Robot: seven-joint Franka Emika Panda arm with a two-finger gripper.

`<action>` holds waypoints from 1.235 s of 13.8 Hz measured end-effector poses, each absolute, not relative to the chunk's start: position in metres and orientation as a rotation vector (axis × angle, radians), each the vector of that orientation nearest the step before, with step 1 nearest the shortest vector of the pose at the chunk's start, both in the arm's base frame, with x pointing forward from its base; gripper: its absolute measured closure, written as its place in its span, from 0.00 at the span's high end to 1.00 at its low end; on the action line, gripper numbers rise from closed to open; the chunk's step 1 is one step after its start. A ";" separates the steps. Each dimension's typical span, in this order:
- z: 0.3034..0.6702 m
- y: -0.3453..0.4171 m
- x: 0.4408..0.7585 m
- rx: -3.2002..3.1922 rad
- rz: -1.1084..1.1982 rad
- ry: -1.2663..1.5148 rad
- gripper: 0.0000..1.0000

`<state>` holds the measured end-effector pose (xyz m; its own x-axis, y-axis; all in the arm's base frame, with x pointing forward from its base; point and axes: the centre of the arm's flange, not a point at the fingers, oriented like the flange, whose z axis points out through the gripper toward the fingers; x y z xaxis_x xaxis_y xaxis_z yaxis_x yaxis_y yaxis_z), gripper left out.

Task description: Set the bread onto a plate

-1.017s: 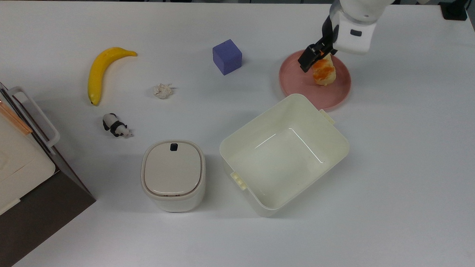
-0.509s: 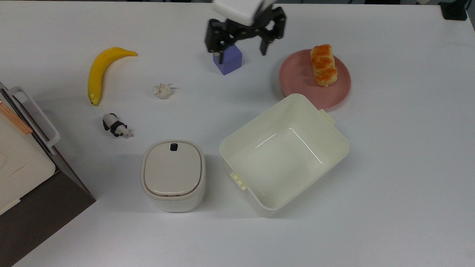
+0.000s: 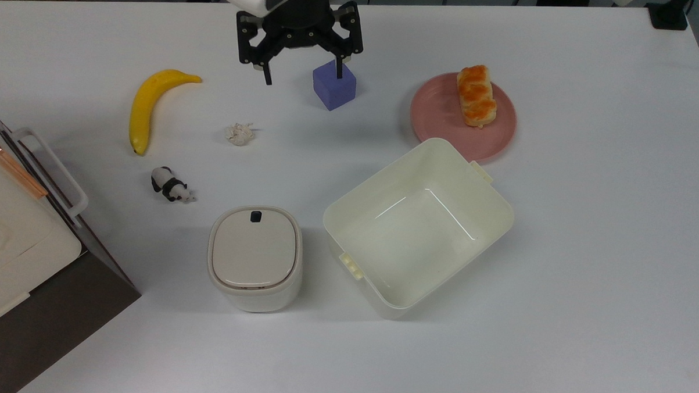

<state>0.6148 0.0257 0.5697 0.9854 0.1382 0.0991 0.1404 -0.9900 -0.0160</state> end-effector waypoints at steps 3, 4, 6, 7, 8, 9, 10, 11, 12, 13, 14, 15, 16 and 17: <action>0.591 0.023 0.617 -3.089 -0.217 -0.106 1.00; 0.593 0.022 0.617 -3.089 -0.225 -0.103 1.00; 0.603 0.010 0.618 -3.090 -0.254 -0.068 1.00; 0.612 0.002 0.618 -3.091 -0.285 -0.045 1.00; 0.618 -0.003 0.617 -3.093 -0.280 -0.032 1.00; 0.620 -0.007 0.614 -3.096 -0.250 -0.023 1.00; 0.621 -0.009 0.613 -3.097 -0.231 -0.018 1.00; 0.620 -0.009 0.612 -3.098 -0.226 -0.018 1.00; 0.620 -0.008 0.612 -3.098 -0.225 -0.018 1.00; 0.619 -0.007 0.612 -3.098 -0.221 -0.022 1.00; 0.618 -0.005 0.613 -3.098 -0.214 -0.026 1.00; 0.616 -0.003 0.613 -3.098 -0.210 -0.026 1.00; 0.616 -0.005 0.613 -3.099 -0.209 -0.019 1.00; 0.616 -0.009 0.613 -3.101 -0.210 -0.008 1.00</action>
